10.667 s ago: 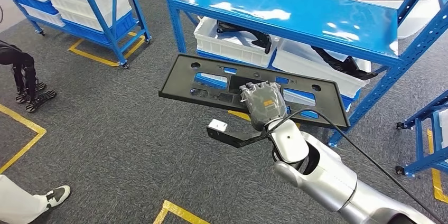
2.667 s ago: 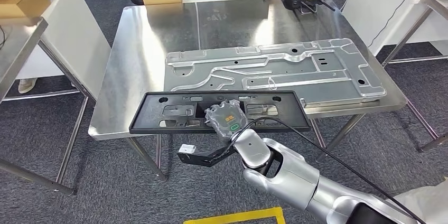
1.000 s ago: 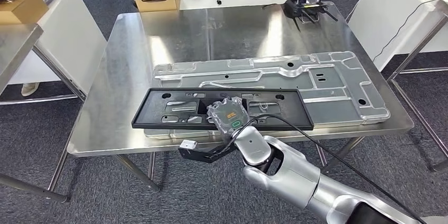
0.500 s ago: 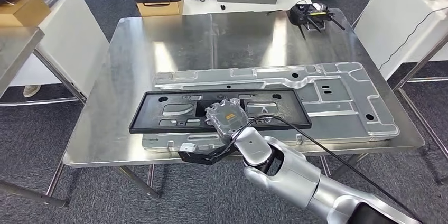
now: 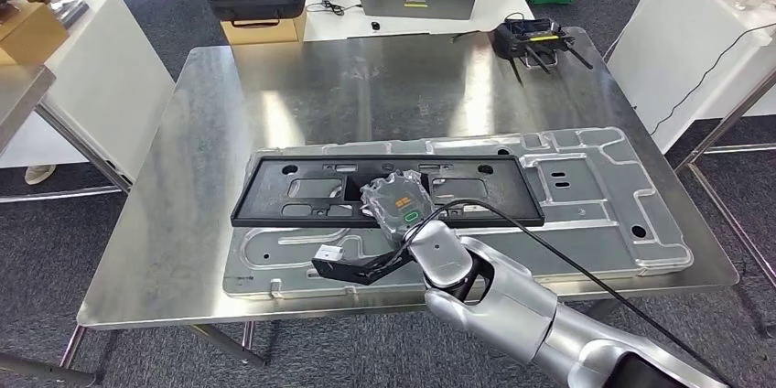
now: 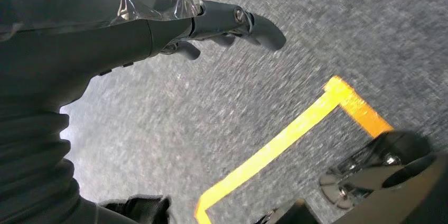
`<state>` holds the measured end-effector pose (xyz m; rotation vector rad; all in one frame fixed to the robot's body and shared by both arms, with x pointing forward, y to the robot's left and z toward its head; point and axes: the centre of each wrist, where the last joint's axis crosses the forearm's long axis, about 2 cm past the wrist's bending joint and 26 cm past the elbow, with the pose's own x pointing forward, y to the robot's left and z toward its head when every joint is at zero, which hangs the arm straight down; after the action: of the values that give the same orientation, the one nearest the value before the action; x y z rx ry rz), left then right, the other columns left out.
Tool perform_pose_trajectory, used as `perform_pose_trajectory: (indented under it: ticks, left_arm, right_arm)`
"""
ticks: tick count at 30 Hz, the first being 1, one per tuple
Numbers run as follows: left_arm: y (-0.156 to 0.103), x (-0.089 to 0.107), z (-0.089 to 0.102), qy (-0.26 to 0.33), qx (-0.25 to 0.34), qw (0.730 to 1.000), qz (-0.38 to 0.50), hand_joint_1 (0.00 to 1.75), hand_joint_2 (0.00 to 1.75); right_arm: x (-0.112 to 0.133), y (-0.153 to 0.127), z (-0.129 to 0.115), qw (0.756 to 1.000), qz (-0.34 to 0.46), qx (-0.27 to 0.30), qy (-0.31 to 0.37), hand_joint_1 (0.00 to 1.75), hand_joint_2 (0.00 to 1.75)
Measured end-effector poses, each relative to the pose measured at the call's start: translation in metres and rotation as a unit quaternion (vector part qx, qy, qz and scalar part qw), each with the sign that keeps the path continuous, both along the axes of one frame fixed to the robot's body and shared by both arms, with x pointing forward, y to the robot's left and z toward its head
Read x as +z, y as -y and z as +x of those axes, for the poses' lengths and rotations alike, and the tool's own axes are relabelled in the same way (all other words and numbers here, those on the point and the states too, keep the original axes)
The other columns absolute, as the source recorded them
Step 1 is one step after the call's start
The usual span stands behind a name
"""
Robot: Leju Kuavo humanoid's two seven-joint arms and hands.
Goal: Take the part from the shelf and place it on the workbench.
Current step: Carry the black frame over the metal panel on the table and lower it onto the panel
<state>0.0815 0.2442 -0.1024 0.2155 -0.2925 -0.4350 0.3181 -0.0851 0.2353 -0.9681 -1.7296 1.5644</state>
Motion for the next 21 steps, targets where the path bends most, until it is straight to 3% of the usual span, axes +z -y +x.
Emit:
perform_pose_trajectory:
  ticks: [13,17,21]
  left_arm:
    - [0.0030,0.0004,0.0007,0.009,-0.013,1.000,-0.005,0.00,1.75]
    - [0.0032,0.0007,0.0018,0.015,-0.015,1.000,-0.007,0.00,1.75]
    - [0.0030,0.0009,0.0030,0.018,-0.016,1.000,-0.004,0.00,1.75]
  right_arm:
    - [-0.0019,0.0015,-0.0004,1.000,-0.001,-0.001,-0.002,1.75,1.75]
    - [-0.0027,0.0024,-0.0004,1.000,-0.002,-0.001,-0.003,0.00,0.00]
    - [-0.0008,0.0027,0.0007,1.000,-0.002,-0.002,0.001,0.00,0.00]
